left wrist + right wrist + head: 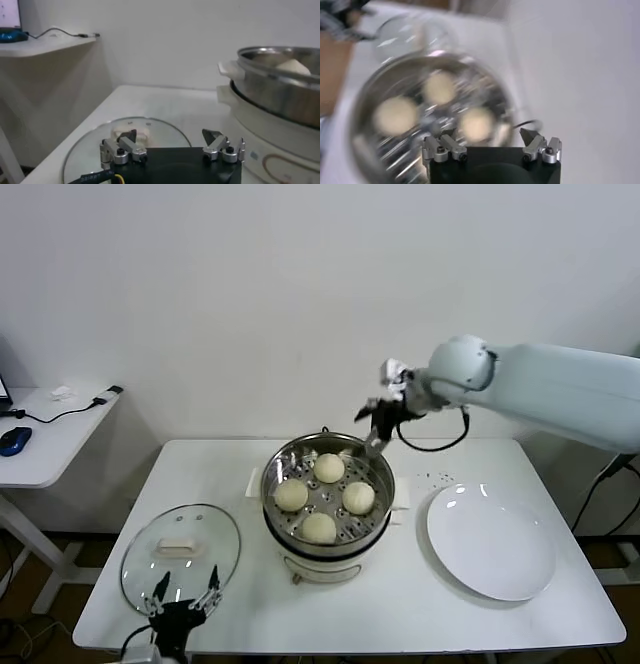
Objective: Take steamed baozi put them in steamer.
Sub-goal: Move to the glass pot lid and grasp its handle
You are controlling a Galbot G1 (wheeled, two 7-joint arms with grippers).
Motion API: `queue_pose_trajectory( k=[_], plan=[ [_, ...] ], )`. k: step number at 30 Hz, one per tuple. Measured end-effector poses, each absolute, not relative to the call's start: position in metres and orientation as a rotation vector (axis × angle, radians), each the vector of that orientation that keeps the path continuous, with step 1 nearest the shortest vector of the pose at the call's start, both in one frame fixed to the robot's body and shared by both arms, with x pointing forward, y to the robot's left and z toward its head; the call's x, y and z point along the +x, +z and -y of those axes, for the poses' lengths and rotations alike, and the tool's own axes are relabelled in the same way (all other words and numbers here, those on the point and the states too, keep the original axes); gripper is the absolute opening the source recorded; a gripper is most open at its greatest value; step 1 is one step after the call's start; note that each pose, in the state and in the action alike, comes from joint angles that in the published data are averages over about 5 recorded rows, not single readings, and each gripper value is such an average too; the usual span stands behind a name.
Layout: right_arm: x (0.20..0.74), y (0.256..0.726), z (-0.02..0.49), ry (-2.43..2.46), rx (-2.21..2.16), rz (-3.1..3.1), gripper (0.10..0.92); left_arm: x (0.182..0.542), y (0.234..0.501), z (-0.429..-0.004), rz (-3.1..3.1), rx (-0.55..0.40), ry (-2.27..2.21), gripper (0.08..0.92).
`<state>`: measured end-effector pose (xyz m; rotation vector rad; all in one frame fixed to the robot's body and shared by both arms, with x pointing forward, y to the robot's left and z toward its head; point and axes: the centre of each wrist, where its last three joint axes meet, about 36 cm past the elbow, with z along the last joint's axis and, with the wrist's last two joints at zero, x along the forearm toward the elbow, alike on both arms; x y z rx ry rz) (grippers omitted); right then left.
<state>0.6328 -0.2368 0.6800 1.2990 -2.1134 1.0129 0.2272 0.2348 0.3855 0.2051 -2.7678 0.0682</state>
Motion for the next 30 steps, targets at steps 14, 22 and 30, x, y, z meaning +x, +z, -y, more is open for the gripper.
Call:
queue_pose_trajectory(
  k=[14, 22, 30],
  plan=[
    [0.577, 0.616, 0.368, 0.554, 0.818, 2.826, 0.823, 0.243, 0.4, -0.259, 2.84, 0.211, -0.024, 0.823],
    [0.531, 0.56, 0.401, 0.352, 0.684, 3.035, 0.823, 0.242, 0.393, -0.268, 2.871, 0.226, -0.151, 0.823],
    [0.458, 0.448, 0.428, 0.133, 0.475, 3.136, 0.823, 0.23, 0.382, -0.274, 2.897, 0.251, -0.293, 0.823]
  ],
)
